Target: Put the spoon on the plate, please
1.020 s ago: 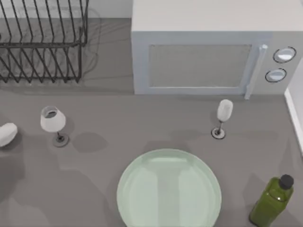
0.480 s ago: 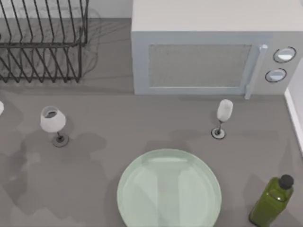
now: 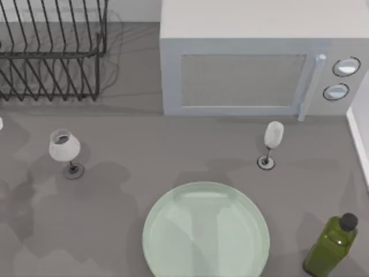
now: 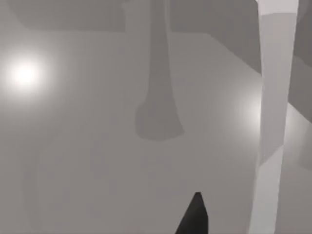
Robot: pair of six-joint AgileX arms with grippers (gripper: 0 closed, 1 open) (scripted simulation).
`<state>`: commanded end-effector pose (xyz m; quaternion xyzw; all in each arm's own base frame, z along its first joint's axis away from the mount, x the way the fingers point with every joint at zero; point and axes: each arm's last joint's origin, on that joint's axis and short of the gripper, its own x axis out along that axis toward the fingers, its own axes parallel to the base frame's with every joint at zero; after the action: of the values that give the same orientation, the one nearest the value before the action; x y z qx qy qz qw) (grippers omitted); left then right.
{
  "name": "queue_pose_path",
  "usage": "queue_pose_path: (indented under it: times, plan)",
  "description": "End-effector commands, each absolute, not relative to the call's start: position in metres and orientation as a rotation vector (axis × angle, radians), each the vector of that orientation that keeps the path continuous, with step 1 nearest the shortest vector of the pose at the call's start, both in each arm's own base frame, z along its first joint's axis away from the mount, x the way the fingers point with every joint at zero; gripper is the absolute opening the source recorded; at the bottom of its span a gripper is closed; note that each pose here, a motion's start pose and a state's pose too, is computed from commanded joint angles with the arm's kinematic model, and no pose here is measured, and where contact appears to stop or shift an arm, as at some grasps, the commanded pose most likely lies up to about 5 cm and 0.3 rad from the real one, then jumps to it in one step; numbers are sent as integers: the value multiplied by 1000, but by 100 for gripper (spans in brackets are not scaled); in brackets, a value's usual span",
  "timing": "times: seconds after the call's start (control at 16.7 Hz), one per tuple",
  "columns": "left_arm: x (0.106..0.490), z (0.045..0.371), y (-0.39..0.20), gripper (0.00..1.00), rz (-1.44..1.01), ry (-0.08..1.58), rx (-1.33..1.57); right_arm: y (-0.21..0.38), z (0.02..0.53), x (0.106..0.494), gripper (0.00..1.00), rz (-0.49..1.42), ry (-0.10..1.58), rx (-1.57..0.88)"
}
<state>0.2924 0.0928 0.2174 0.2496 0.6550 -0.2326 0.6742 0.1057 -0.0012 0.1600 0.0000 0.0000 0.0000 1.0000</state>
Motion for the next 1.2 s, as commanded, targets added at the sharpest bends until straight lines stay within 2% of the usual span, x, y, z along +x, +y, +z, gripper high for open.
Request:
queue_pose_path:
  times: [0.24,0.48,0.84,1.2]
  plan:
    - [311,235,72,0,-345,1442,523,-1,160,106,100,0,0,0]
    - [332,251,29,0,-118,1394,369,-1,160,106,100,0,0,0]
    - [345,253,-71,0,246,1337,-107,-1,160,106,100,0,0,0]
    - [317,240,-187,0,624,1298,-651,-1,160,106,100,0,0,0]
